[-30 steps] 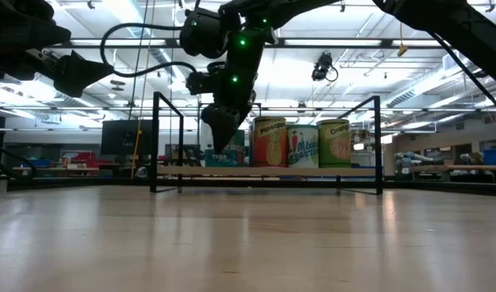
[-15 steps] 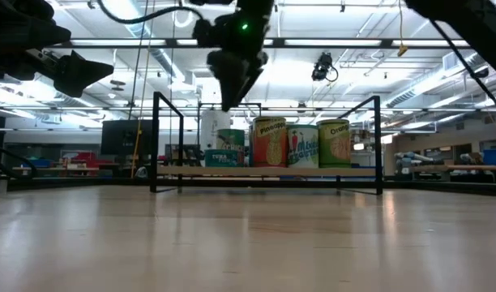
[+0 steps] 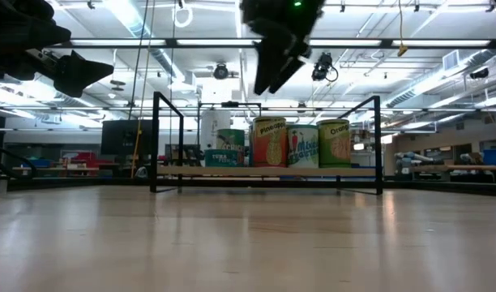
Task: Pick and place cans onto a shelf
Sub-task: Return to Home Position
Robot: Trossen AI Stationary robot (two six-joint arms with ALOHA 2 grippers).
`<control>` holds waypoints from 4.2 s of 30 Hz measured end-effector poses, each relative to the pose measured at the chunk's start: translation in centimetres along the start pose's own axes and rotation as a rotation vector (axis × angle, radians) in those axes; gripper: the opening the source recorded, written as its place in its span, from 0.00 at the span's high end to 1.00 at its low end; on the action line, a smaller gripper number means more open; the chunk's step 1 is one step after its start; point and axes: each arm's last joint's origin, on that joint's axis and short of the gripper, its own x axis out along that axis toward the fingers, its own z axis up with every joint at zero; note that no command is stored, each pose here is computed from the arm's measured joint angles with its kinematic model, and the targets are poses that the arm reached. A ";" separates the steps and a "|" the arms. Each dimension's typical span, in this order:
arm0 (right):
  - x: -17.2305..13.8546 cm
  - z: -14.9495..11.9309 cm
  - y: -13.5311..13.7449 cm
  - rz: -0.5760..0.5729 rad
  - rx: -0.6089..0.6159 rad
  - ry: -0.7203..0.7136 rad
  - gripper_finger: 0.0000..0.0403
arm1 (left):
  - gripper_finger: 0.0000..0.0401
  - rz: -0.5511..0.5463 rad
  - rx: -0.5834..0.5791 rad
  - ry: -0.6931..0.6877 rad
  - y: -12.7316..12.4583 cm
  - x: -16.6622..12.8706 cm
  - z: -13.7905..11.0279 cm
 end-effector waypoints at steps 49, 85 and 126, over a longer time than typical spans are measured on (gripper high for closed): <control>-3.3 -21.7 -12.0 0.302 0.353 -1.048 0.07 | 0.02 0.520 -0.168 -0.165 6.2 0.7 1.3; -0.4 -25.9 -10.9 0.381 0.589 -1.159 0.07 | 0.02 1.074 -0.317 -0.301 7.3 -0.4 0.7; -0.4 -25.9 -10.9 0.382 0.586 -1.159 0.07 | 0.02 0.822 -0.385 -0.254 6.9 0.2 0.7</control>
